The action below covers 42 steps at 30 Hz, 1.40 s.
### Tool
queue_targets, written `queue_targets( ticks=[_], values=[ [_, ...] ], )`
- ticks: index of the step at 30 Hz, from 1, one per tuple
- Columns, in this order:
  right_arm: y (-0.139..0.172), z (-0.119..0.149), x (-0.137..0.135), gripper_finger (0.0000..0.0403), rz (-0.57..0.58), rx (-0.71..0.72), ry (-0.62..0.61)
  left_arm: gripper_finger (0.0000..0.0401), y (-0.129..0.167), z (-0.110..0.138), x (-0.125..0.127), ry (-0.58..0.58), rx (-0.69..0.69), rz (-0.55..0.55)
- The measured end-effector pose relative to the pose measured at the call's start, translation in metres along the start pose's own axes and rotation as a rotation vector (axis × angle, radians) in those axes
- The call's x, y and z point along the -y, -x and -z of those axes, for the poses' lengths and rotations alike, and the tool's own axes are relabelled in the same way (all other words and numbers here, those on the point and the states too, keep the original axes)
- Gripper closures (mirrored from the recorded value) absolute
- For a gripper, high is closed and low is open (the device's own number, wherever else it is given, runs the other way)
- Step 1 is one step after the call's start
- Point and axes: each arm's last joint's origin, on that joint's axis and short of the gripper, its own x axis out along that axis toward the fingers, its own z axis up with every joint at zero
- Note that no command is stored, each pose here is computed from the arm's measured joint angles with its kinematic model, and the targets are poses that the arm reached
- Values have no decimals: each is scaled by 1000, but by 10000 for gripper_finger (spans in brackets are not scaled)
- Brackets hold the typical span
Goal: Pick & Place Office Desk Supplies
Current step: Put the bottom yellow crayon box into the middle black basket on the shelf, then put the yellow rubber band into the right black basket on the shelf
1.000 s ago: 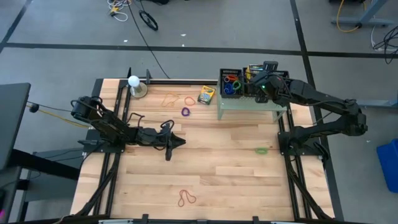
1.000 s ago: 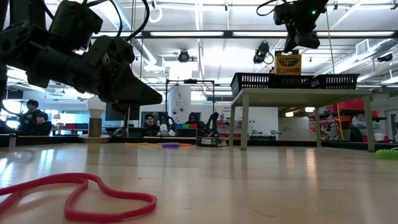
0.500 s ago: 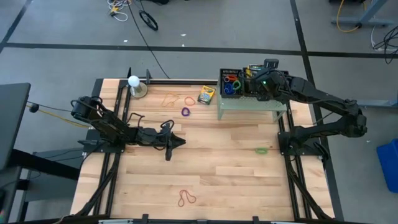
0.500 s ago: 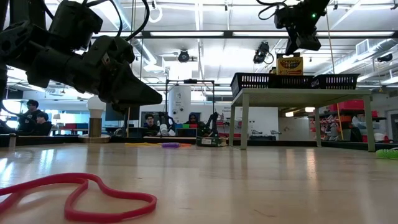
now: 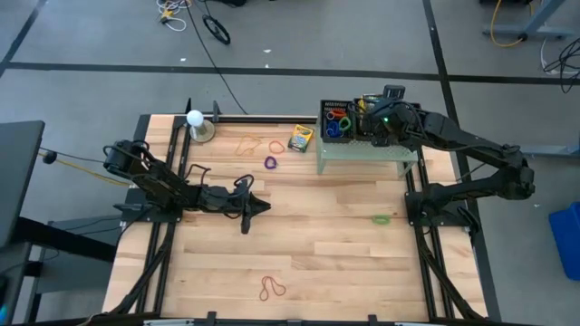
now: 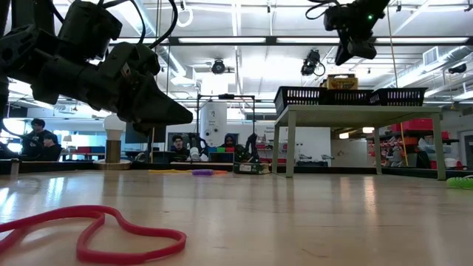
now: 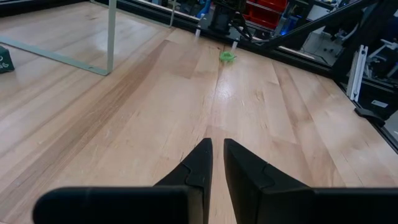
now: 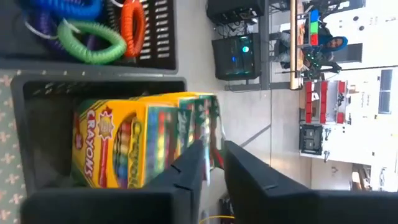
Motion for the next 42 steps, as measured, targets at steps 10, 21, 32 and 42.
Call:
queue_targets(
  ticks=[10,21,32,42],
  values=[
    [8,-4,2,307,48,34,-151,353,0,0,0,0,0,0],
    [46,-17,-54,395,-227,241,-359,353,0,-1,0,2,10,0],
    [90,-43,-161,399,-558,741,-784,353,0,-2,0,6,26,-16],
    [92,-1,-239,400,-606,842,-840,353,0,-5,-2,53,71,-89]
  ],
)
